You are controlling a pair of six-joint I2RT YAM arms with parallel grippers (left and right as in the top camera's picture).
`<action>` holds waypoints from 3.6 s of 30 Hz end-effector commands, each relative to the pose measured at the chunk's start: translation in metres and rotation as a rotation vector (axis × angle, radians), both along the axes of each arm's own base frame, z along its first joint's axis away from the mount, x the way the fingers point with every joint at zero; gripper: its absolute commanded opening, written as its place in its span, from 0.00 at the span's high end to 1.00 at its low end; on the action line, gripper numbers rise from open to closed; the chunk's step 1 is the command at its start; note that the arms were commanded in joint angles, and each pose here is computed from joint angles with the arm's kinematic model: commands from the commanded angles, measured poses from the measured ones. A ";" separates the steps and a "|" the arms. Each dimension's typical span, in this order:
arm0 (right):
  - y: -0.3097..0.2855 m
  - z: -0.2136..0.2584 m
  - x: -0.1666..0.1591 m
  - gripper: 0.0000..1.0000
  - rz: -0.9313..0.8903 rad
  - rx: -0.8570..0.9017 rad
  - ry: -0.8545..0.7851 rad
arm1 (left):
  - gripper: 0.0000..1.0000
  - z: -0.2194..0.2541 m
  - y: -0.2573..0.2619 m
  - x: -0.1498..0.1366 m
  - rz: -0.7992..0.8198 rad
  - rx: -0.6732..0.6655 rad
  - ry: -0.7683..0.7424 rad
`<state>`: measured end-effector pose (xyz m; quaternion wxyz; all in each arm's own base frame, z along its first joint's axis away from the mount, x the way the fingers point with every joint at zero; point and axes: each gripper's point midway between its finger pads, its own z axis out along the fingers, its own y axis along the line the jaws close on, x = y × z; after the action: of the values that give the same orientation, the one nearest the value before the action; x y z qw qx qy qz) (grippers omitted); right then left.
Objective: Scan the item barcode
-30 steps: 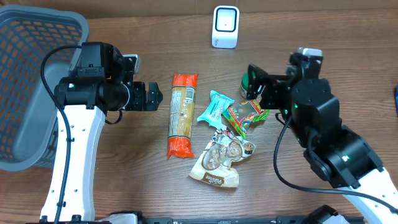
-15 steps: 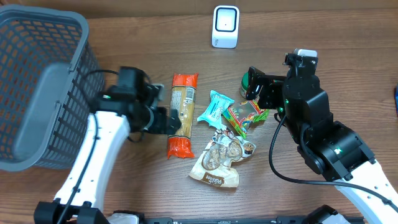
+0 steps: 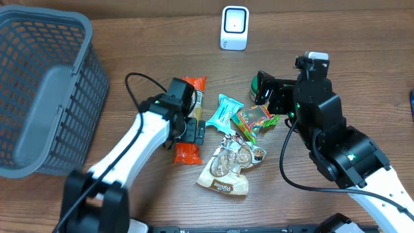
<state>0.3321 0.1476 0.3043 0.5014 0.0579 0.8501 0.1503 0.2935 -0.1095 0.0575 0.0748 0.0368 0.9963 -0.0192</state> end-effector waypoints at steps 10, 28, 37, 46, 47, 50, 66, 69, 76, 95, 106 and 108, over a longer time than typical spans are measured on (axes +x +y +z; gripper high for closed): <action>0.004 0.011 -0.003 0.00 0.025 0.029 -0.021 | 0.00 -0.043 0.009 0.008 0.079 0.088 0.045; 0.017 0.010 -0.008 0.00 0.095 0.058 -0.002 | 0.65 -0.067 0.006 0.005 0.075 0.085 0.099; 0.030 0.007 -0.014 0.00 0.170 0.087 0.025 | 0.95 -0.047 -0.030 -0.001 -0.026 -0.123 0.153; 0.044 -0.015 -0.020 0.00 0.264 0.115 0.107 | 0.96 0.046 -0.057 0.015 -0.234 -0.416 0.002; 0.045 -0.017 -0.020 0.00 0.279 0.129 0.116 | 0.96 0.056 -0.056 0.016 -0.241 -0.442 -0.024; 0.045 -0.017 -0.021 0.00 0.363 0.165 0.125 | 0.96 0.084 -0.045 0.022 -0.236 -0.508 -0.105; 0.073 -0.019 -0.053 0.00 1.289 0.455 -0.022 | 0.96 0.201 -0.061 0.003 -0.596 -1.173 -0.408; 0.075 -0.025 -0.055 0.00 1.445 0.575 -0.083 | 0.96 0.216 -0.064 -0.002 -0.648 -1.255 -0.448; 0.094 -0.047 -0.047 0.00 1.502 0.562 -0.099 | 0.96 0.227 -0.066 -0.007 -0.669 -1.321 -0.462; 0.141 0.005 0.007 0.00 1.247 0.514 -0.181 | 0.96 0.230 -0.089 -0.022 -0.761 -1.353 -0.438; 0.155 0.007 -0.002 0.71 1.270 0.524 -0.177 | 0.96 0.230 -0.091 -0.023 -0.776 -1.355 -0.438; 0.155 0.007 -0.002 0.73 1.268 0.529 -0.171 | 0.95 0.230 -0.092 -0.023 -0.777 -1.355 -0.437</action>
<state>0.3347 0.2981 0.3031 0.3392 -0.3299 0.6232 0.6227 0.2817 -0.1963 0.2484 0.2322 0.2959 0.7044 -0.6019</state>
